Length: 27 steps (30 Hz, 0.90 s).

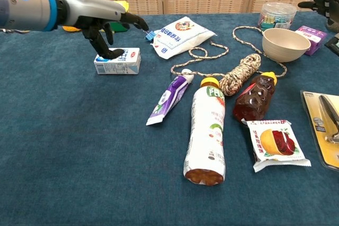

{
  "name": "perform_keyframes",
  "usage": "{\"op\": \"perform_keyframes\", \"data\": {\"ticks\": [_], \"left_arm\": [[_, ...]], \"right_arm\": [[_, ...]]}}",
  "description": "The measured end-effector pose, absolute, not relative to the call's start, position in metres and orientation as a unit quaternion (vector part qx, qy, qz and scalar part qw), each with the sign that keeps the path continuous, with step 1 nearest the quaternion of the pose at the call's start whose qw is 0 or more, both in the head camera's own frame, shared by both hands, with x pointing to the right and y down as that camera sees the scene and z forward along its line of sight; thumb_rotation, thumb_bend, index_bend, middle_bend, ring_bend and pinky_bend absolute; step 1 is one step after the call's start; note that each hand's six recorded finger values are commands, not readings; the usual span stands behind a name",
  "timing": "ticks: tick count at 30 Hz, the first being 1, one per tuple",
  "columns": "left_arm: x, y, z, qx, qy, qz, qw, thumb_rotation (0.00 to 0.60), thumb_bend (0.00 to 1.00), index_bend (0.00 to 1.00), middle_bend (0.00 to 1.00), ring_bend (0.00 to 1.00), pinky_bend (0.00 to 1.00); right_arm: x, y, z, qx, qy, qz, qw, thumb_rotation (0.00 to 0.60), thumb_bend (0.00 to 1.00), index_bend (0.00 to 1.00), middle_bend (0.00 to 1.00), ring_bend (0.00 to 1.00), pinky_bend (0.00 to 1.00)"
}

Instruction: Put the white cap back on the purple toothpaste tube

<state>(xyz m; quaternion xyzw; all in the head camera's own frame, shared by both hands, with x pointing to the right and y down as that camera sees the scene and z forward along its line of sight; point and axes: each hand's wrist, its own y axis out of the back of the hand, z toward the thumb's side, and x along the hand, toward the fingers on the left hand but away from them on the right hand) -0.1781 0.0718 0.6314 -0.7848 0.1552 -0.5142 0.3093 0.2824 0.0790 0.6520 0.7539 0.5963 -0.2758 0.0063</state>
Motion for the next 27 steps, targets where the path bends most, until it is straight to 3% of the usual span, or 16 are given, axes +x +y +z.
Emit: {"op": "perform_keyframes", "data": {"ticks": [6,8,10,12,16,20,22,27], "left_arm": [[-0.223,0.065,0.612,-0.768,0.216,-0.52,0.304,0.6,0.52,0.0,0.0,0.0,0.24],[-0.245,0.065,0.604,-0.758,0.243,-0.525,0.303,0.6,0.52,0.02,0.01,0.0,0.24],[-0.264,0.067,0.598,-0.749,0.262,-0.528,0.301,0.6,0.52,0.03,0.02,0.0,0.24],[-0.286,0.072,0.593,-0.739,0.281,-0.533,0.301,0.6,0.52,0.05,0.03,0.0,0.24],[-0.325,0.083,0.582,-0.712,0.319,-0.544,0.308,0.6,0.52,0.09,0.06,0.01,0.24],[-0.367,0.1,0.569,-0.676,0.362,-0.559,0.314,0.6,0.52,0.18,0.12,0.08,0.24],[-0.385,0.108,0.564,-0.659,0.382,-0.566,0.316,0.6,0.52,0.28,0.19,0.16,0.25],[-0.423,0.127,0.549,-0.614,0.419,-0.574,0.342,0.6,0.52,0.45,0.34,0.27,0.32]], "right_arm": [[0.3,0.076,0.649,0.747,0.594,-0.297,-0.019,0.089,0.0,0.0,0.0,0.0,0.0],[0.308,0.075,0.647,0.744,0.593,-0.306,-0.03,0.161,0.0,0.0,0.0,0.0,0.0],[0.314,0.076,0.646,0.741,0.59,-0.318,-0.044,0.31,0.0,0.0,0.0,0.0,0.0],[0.32,0.077,0.644,0.736,0.588,-0.329,-0.06,0.402,0.0,0.0,0.0,0.0,0.0],[0.337,0.082,0.639,0.72,0.586,-0.359,-0.101,0.506,0.0,0.0,0.0,0.0,0.0],[0.353,0.088,0.632,0.705,0.582,-0.382,-0.134,0.569,0.0,0.0,0.0,0.0,0.0],[0.36,0.091,0.629,0.698,0.579,-0.394,-0.151,0.595,0.0,0.0,0.0,0.0,0.0],[0.378,0.099,0.621,0.675,0.57,-0.425,-0.197,0.6,0.0,0.08,0.0,0.0,0.0]]}}
